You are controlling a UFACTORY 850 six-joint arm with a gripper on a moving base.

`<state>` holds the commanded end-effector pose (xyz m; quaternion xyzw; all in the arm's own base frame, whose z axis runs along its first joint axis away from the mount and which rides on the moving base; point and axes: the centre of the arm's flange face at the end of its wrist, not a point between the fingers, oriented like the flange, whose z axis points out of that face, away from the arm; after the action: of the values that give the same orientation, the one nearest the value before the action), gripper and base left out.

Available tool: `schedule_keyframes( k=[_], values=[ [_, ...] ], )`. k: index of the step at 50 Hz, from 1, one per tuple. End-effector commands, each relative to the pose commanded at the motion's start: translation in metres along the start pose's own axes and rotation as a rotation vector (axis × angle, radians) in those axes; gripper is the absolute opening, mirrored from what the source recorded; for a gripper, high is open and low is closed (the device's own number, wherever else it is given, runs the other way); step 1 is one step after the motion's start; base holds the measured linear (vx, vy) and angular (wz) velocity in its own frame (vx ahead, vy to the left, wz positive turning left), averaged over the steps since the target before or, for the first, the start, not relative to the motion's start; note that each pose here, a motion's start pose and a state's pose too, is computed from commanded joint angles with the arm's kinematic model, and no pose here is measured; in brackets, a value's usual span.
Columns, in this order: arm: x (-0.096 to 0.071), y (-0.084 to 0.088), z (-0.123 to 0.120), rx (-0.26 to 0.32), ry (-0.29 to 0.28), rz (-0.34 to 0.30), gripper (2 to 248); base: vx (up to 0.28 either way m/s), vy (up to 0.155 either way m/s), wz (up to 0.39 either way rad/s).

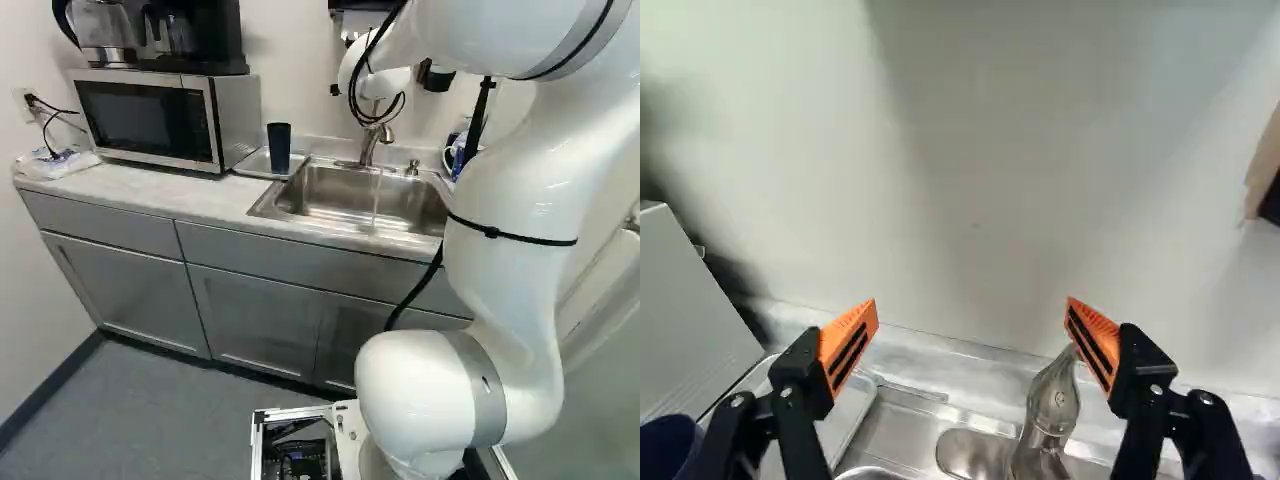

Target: Rinse the cup and place it in the tray

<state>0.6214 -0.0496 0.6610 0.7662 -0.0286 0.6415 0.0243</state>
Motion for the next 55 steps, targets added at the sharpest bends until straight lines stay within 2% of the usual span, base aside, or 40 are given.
schedule_keyframes(
  k=[33, 55],
  values=[
    [-0.007, -0.001, -0.007, 0.0, -0.071, 0.0, 247, 0.0, 0.0, 0.0],
    [-0.01, -0.007, -0.021, 0.009, -0.085, -0.002, 247, 0.0, 0.0, 0.0]
  ],
)
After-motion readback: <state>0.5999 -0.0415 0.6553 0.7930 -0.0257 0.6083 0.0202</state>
